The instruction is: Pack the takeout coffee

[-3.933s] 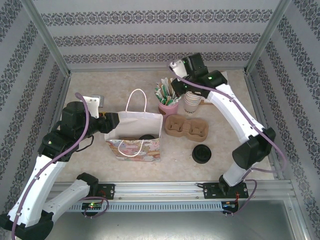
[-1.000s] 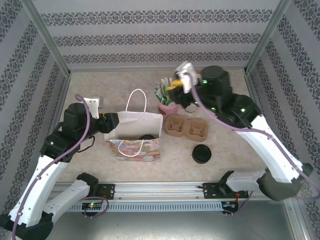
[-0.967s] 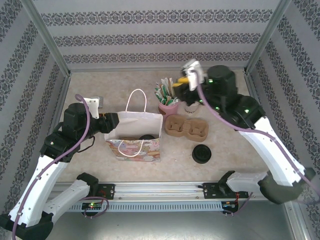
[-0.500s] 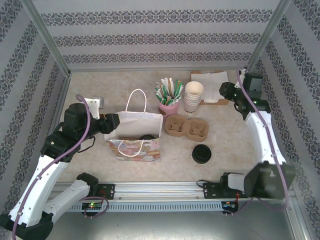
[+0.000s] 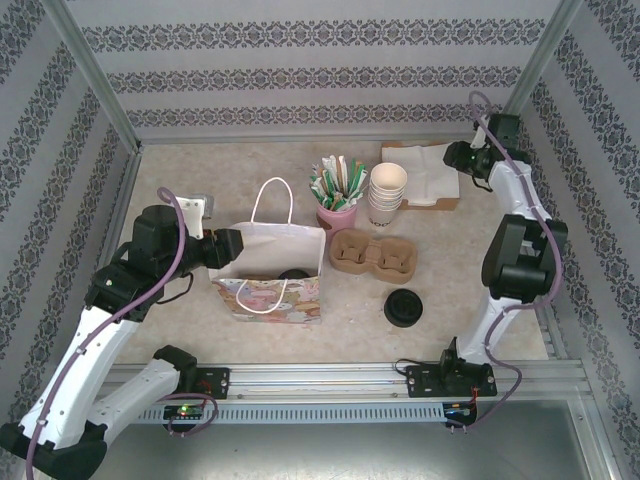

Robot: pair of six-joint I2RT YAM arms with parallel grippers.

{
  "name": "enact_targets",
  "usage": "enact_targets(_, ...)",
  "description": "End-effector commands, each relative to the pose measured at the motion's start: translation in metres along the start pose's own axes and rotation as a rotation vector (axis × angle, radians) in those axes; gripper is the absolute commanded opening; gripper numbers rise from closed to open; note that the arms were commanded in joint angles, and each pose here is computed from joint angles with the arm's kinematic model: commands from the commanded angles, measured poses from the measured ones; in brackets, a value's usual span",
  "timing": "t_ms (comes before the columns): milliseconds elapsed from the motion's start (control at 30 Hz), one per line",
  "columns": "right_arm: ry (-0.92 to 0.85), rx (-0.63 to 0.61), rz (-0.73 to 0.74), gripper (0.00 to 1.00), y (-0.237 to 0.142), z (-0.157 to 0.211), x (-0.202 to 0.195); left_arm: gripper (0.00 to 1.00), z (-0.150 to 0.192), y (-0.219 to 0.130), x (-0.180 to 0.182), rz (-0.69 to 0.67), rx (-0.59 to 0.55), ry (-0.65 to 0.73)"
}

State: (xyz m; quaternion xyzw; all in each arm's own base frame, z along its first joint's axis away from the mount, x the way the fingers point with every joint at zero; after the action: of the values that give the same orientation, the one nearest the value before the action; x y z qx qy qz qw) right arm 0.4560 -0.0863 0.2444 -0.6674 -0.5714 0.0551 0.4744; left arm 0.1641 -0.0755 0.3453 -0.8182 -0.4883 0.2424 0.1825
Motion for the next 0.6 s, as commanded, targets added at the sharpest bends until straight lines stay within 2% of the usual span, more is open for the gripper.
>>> enact_targets(0,0.013,0.021,0.056,0.50,0.012,-0.011,-0.005,0.53,0.005,0.000,-0.002,0.014,0.007,0.030)
enact_targets(300,0.087,0.098,0.159,0.51,0.061,-0.017,-0.024,0.54,0.005,0.000,-0.001,0.005,0.013,0.046)
enact_targets(567,0.090,0.105,0.218,0.48,0.080,-0.014,-0.033,0.54,0.005,0.000,-0.001,0.000,0.013,0.046)
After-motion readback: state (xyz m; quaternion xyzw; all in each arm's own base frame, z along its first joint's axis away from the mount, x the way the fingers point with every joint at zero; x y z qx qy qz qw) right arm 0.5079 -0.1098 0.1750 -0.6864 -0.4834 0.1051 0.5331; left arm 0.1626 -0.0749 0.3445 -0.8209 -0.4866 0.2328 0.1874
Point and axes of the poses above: each hand's point on the last joint's axis, 136 mm out from that joint toward the fingers, its own y axis out along the fingers, its own x axis along the line the jaws close on, z = x × y, the point moved 10 cm from there along -y, back along the fingers, and after that the axes turned 14 degrees about y, right-handed, at the moved point
